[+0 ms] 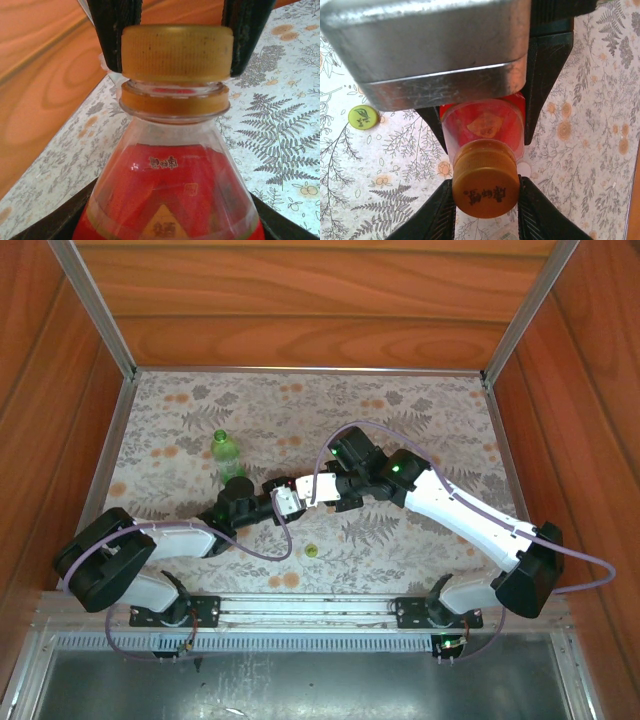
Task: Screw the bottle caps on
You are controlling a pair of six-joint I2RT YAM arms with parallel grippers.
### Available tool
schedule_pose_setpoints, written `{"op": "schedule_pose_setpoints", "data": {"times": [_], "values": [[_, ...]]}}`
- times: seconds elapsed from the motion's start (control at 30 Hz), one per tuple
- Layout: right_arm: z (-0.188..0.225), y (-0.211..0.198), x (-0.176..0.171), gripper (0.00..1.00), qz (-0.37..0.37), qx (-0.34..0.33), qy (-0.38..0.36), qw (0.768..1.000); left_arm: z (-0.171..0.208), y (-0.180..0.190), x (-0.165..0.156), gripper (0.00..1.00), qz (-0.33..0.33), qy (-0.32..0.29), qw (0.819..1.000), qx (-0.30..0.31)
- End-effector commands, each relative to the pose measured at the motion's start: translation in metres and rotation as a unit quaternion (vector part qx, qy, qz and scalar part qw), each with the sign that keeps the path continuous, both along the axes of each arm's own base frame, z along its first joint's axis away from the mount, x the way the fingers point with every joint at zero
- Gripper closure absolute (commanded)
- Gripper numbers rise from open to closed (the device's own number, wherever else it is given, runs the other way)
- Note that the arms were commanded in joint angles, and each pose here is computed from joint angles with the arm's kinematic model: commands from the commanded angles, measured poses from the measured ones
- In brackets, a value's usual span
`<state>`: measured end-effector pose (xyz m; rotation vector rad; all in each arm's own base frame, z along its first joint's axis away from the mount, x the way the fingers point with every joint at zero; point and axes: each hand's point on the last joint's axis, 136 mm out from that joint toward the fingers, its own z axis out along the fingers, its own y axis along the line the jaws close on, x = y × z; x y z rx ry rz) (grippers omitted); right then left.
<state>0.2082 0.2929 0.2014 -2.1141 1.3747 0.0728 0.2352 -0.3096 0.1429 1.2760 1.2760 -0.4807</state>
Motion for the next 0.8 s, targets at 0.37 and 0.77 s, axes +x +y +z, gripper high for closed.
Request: {"op": "schedule_pose_setpoints", "data": {"times": [0.37,0.77], "values": [[0.017,0.021,0.013,0.95,-0.523,0.212,0.351,0.747,-0.024,0.003,-0.012,0.42,-0.011,0.036,0.999,0.028],[0.021,-0.008,0.004,0.58,-0.419,0.151,0.253,0.859,-0.025,0.003,-0.012,0.42,-0.013,0.036,0.999,0.031]]}}
